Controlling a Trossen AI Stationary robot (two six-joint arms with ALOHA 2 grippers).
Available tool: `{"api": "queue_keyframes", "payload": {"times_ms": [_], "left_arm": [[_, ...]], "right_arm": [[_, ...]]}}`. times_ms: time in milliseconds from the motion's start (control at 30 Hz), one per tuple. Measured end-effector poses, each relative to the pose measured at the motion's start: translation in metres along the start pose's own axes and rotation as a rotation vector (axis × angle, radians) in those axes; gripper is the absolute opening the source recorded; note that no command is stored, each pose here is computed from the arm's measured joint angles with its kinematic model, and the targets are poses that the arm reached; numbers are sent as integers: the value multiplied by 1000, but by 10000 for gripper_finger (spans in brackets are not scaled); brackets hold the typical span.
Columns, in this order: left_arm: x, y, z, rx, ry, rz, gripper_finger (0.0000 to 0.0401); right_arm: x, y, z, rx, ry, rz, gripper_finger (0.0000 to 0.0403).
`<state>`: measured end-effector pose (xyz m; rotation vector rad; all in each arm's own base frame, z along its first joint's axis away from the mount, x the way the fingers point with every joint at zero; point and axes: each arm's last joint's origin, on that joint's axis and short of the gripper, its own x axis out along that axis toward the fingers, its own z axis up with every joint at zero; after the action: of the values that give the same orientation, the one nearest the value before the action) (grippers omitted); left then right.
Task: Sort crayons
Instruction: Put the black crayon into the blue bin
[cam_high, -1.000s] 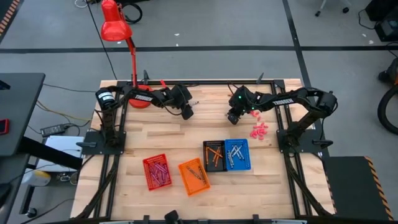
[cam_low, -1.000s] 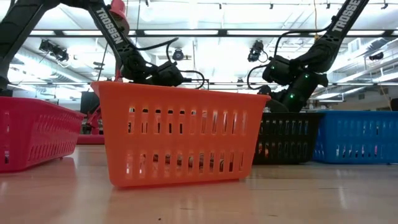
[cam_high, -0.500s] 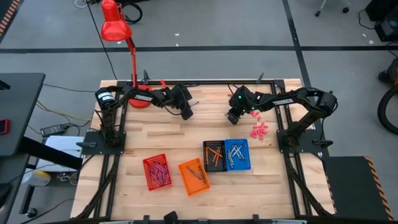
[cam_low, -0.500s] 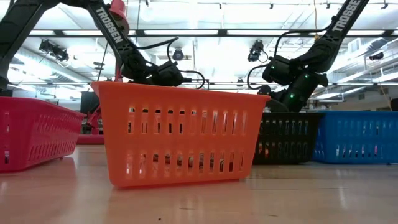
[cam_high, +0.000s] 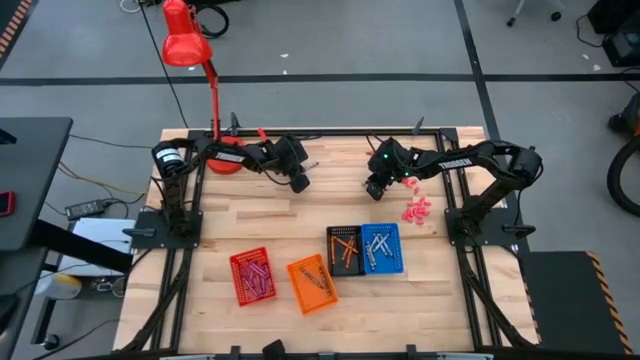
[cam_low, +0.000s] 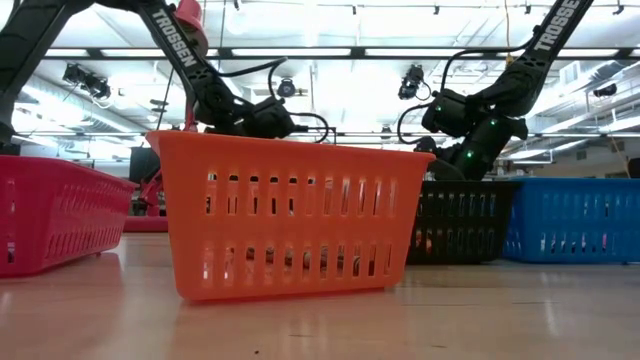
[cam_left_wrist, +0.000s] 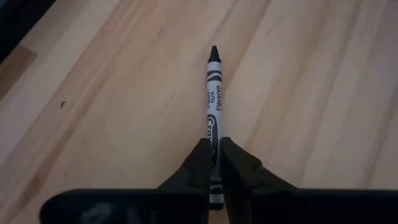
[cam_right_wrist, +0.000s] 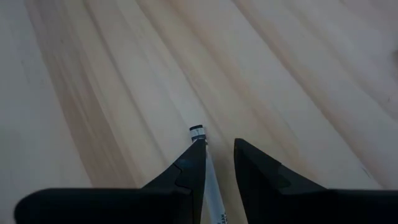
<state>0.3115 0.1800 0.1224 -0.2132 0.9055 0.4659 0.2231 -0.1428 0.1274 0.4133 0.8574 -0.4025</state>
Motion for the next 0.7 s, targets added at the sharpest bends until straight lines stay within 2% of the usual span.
{"api": "queue_keyframes", "payload": {"times_ms": [367,700], "left_arm": [[-32,-3,13,-7,-52,-4,28],[-76,-32,28,49,-149,-63,29]], "right_arm": [[0,0,-1,-6,11,0,89],[0,0,-1,-9,15,1,89]]}}
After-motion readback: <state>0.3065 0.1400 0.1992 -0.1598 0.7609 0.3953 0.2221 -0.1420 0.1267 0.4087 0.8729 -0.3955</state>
